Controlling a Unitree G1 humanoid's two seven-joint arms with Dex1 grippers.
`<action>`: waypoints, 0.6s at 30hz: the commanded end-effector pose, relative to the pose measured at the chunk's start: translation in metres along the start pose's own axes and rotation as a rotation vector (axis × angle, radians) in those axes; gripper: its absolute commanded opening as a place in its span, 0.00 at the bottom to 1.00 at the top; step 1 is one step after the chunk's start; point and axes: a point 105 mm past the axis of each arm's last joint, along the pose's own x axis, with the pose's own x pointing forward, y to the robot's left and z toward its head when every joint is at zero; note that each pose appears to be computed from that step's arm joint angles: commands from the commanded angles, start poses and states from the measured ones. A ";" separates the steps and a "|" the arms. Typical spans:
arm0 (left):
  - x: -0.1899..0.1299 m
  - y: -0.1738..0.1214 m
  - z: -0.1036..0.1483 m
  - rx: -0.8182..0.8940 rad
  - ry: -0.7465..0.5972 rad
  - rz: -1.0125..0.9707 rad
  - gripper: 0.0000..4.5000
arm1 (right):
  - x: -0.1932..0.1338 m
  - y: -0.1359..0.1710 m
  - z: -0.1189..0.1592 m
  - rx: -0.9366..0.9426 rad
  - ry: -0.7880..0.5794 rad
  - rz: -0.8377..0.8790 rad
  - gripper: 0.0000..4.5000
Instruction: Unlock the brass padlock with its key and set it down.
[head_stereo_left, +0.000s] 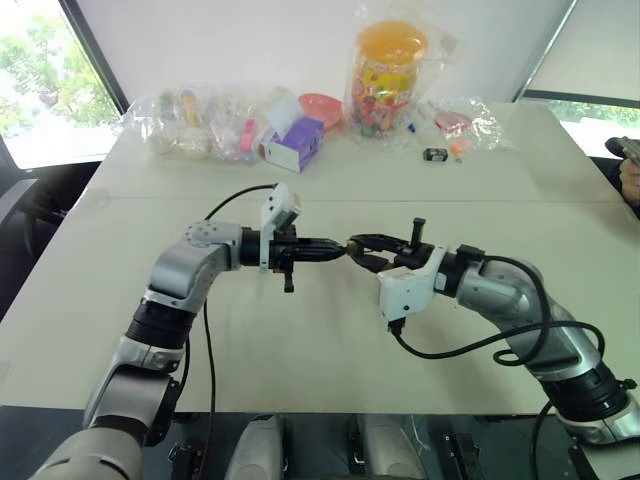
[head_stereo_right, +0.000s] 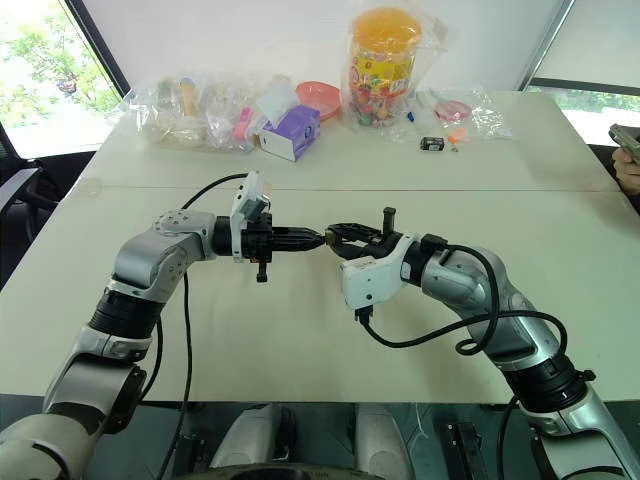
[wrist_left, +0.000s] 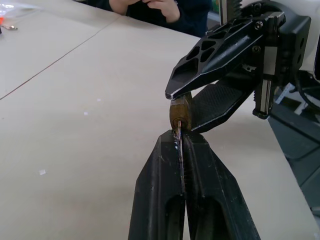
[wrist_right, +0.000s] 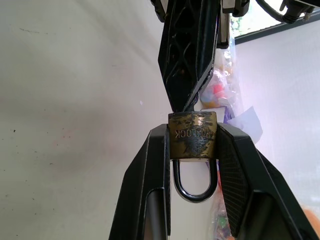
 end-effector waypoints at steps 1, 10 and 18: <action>0.005 -0.001 0.008 0.150 0.002 0.017 0.03 | -0.003 -0.008 0.011 -0.010 -0.038 -0.020 0.15; 0.019 -0.001 0.012 0.687 0.039 0.074 0.03 | 0.004 0.008 0.013 0.152 -0.074 0.083 0.15; 0.019 0.002 0.014 0.817 -0.001 0.091 0.03 | 0.005 0.018 0.002 0.188 -0.048 0.141 0.15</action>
